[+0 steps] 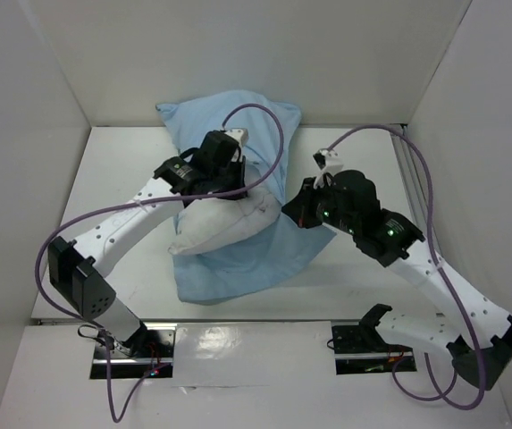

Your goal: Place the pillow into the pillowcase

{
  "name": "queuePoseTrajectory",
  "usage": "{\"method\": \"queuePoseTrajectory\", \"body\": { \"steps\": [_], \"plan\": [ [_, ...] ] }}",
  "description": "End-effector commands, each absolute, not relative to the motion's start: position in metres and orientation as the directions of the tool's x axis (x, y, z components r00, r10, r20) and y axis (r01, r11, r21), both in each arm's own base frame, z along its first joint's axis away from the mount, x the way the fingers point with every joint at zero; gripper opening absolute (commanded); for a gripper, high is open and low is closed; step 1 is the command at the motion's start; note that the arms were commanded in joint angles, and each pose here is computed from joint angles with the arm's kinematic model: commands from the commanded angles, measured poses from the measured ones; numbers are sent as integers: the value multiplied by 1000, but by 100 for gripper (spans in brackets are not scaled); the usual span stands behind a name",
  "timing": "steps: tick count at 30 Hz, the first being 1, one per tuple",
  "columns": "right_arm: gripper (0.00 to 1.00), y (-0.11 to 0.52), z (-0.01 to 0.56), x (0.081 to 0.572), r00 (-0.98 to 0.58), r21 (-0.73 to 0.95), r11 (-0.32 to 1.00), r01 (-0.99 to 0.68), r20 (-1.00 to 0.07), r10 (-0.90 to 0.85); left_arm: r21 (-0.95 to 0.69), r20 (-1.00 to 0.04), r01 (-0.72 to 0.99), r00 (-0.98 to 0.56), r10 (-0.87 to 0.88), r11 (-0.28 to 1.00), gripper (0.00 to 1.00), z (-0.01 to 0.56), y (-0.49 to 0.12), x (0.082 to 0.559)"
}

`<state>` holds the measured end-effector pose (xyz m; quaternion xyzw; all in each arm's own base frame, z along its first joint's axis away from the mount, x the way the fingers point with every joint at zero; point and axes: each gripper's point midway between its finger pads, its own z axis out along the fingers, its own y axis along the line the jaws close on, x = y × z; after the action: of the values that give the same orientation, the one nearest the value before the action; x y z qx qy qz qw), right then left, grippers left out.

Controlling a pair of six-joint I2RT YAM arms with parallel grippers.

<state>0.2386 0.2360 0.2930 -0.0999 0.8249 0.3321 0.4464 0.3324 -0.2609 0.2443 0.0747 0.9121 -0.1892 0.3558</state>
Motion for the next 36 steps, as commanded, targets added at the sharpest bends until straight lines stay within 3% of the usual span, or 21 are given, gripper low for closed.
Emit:
{"method": "queuePoseTrajectory", "body": {
  "steps": [1,7,13,14,18,19,20,21,22,24,25,26,27,30,33,36],
  "plan": [
    [0,204,270,195,-662,496,795,-351,-731,164,-299,-708,224,-704,-58,928,0,230,-284,362],
    [0,143,226,180,-690,459,888,-17,-648,321,-314,-640,155,-763,-88,937,0,176,-311,366],
    [0,101,238,196,-571,380,900,215,-699,431,-315,-680,329,-733,31,890,2,216,-346,347],
    [0,96,237,197,-565,363,899,243,-701,436,-314,-683,379,-727,70,871,19,223,-354,338],
    [0,94,246,206,-526,358,896,262,-726,444,-347,-610,582,-736,294,735,58,235,-378,290],
    [0,97,245,207,-536,350,903,249,-727,430,-361,-563,607,-747,353,708,60,236,-374,271],
    [12,103,246,210,-548,350,907,234,-723,420,-392,-556,658,-726,404,643,60,245,-382,252],
    [18,108,246,212,-557,352,911,214,-722,410,-402,-554,674,-718,421,620,20,252,-380,240],
    [24,111,247,213,-560,356,914,195,-725,402,-409,-557,677,-716,421,612,0,256,-376,235],
    [40,122,247,218,-576,369,915,166,-717,393,-364,-598,679,-695,399,638,0,269,-363,234],
    [43,125,245,219,-581,370,916,153,-716,386,-332,-647,677,-670,364,657,0,290,-350,234],
    [46,126,243,220,-586,363,919,156,-715,382,-223,-679,630,-648,345,744,11,286,-330,252],
    [50,129,241,220,-589,374,916,147,-711,385,-160,-701,605,-626,342,780,31,288,-316,260],
    [57,136,242,223,-595,385,914,128,-708,381,107,-729,437,-577,369,893,72,278,-261,291],
    [58,138,236,225,-607,369,920,134,-703,370,252,-717,356,-557,420,900,77,261,-237,304],
    [62,142,239,227,-609,372,920,121,-704,365,264,-703,384,-551,449,885,75,245,-245,310]
  ]
}}
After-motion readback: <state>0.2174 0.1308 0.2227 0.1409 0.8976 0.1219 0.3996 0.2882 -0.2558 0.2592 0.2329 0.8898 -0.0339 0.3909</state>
